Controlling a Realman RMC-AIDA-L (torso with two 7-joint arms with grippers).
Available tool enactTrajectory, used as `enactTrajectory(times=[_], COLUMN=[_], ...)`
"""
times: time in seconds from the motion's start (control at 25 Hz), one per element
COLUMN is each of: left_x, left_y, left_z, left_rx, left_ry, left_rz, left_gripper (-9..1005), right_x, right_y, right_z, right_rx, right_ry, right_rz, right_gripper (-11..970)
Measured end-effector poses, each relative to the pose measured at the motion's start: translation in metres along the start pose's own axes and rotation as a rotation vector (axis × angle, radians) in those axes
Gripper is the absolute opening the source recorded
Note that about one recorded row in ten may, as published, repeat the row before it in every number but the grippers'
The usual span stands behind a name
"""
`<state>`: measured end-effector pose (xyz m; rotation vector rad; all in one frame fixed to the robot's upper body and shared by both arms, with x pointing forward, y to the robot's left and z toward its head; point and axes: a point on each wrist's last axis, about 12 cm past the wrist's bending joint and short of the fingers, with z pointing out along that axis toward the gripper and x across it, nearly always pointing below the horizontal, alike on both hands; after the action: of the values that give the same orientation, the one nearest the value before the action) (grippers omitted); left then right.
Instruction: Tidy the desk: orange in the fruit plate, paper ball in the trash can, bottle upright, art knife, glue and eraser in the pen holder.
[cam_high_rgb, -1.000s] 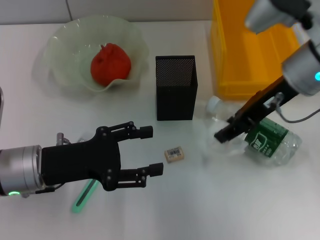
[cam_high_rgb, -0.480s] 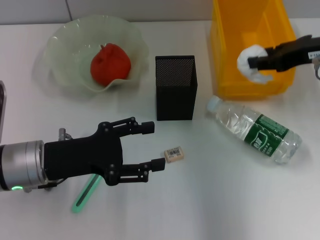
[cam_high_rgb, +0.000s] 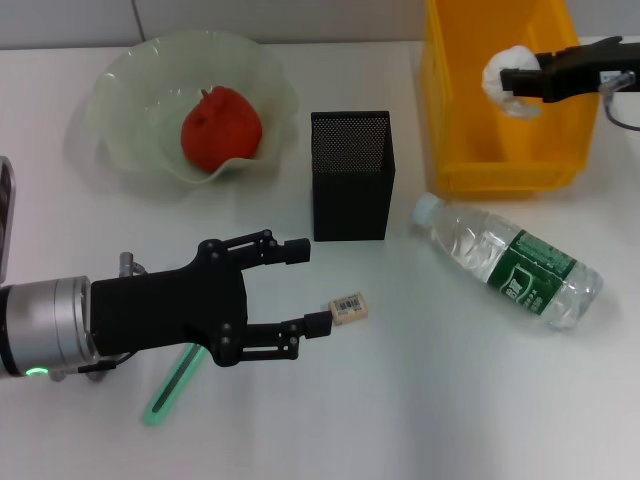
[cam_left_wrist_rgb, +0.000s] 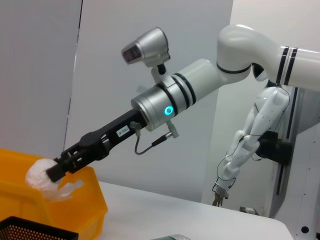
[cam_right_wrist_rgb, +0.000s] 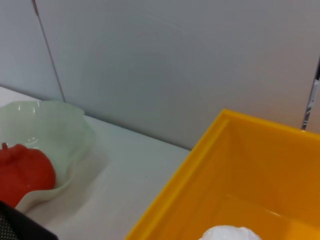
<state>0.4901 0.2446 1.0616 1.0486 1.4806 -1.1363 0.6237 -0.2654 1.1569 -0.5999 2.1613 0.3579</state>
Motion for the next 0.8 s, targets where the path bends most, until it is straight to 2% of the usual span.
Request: enactTrajectory(times=[0.72,0.8], left_x=[-0.0037,-0.0039], left_y=[0.0041,0.0043], left_z=[0.0021,0.0026], left_rx=[-0.007,-0.006], left_ry=[-0.007,-0.008], left_rz=[0.010,0.010], left_gripper=[812,812], right_x=[-0.0022,-0.0018], right_y=[-0.0008,-0.0005], right_z=[0.0062,0.0066], right_rx=[0.013,0.011], right_ry=[-0.009,-0.008], right_rz=[-0.014,-0.013], right_gripper=[477,514])
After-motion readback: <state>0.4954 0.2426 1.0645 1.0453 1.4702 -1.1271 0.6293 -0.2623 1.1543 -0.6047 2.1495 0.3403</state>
